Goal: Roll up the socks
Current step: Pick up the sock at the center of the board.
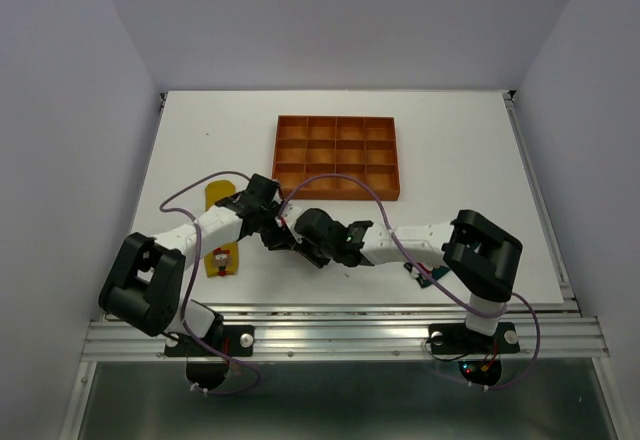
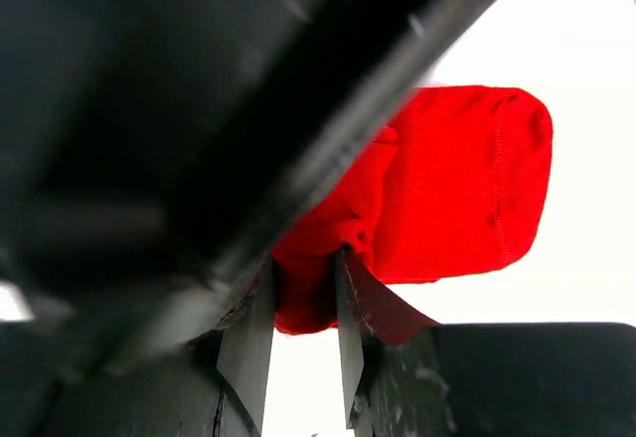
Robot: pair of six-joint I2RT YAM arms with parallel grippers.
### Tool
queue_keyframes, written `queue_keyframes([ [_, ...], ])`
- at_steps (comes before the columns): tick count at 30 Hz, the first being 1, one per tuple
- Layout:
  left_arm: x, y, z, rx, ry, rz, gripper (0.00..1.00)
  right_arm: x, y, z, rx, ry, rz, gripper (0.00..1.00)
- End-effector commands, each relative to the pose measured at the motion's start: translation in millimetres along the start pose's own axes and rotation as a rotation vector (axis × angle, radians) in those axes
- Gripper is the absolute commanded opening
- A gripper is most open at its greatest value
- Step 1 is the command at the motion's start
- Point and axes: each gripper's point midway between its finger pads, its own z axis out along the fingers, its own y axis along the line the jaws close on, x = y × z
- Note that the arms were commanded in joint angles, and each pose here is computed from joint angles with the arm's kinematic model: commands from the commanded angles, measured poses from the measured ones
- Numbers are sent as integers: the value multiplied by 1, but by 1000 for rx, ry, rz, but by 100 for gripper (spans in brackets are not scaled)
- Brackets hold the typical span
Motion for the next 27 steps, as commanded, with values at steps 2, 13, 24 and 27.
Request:
queue_keyframes([
  [2,-10,-6,-20,-5,-52,10,44,41,28,-19,-180,175,107,1],
  [13,-16,7,-31,-28,-108,-19,45,36,32,-35,-468,262,407,1],
  [24,-6,3,-32,39,-98,32,46,6,17,-37,-728,278,624,1],
  [27,-3,2,-29,57,-85,45,47,1,11,-30,-713,293,639,1],
])
